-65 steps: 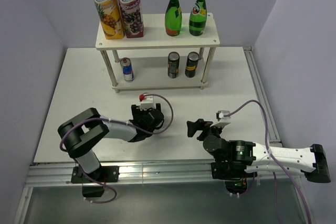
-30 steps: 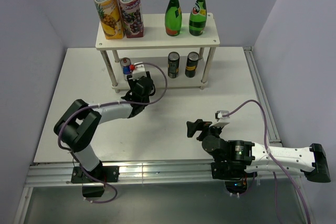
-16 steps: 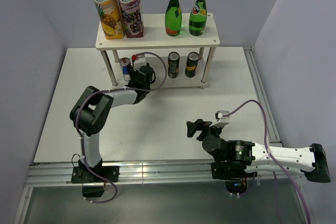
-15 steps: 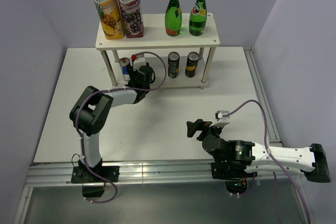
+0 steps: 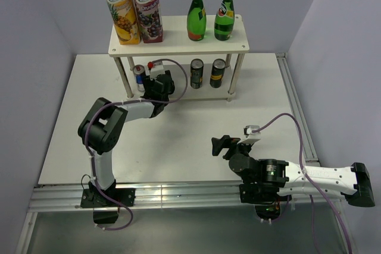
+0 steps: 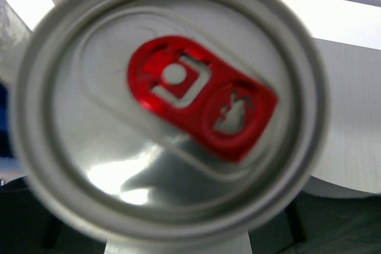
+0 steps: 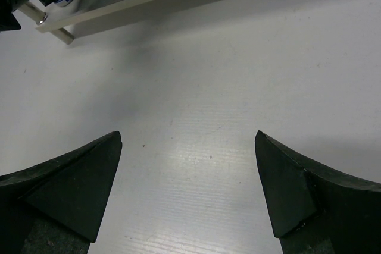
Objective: Place and organize the beverage onto the shelf
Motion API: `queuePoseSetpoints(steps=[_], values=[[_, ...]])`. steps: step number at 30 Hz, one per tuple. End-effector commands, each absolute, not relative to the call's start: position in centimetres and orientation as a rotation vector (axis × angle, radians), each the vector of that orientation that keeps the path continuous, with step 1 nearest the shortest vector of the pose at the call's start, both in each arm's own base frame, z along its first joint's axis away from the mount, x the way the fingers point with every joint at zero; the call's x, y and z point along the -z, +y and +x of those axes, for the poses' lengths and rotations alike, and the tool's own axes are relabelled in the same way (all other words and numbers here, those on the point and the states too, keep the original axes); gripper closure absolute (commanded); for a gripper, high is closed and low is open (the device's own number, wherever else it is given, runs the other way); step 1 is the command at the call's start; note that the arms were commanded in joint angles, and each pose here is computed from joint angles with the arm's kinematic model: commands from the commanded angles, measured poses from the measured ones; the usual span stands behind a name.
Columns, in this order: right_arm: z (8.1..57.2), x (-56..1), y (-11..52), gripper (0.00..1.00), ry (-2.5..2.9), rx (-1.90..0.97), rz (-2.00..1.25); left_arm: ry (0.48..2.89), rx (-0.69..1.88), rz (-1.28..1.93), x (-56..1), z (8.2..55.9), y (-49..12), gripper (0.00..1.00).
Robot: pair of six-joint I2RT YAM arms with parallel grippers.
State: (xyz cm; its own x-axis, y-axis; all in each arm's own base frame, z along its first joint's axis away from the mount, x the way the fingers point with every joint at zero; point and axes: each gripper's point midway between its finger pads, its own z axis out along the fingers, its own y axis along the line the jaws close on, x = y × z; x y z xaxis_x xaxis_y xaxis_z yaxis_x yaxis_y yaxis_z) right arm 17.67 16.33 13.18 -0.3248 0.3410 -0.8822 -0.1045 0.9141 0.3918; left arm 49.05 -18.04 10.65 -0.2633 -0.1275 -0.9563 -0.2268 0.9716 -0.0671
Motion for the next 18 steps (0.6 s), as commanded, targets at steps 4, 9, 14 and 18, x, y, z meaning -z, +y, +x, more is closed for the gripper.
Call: queuePoseSetpoints(steps=[4,9,14,18], values=[[17.9,-14.0,16.3,0.00,1.819,-0.457,0.210,1.769,-0.007,-0.308,-14.1,48.6,-17.9,0.18],[18.0,-14.1,16.2,0.00,1.816,-0.455,0.215,1.776,0.023,-0.309,-14.5,46.8,-18.4,0.17],[18.0,-14.1,16.1,0.00,1.815,-0.457,0.223,1.813,0.037,-0.296,-13.8,44.3,-19.0,0.16],[18.0,-14.1,15.9,0.00,1.811,-0.454,0.235,1.849,0.081,-0.304,-13.8,41.2,-20.0,0.15]])
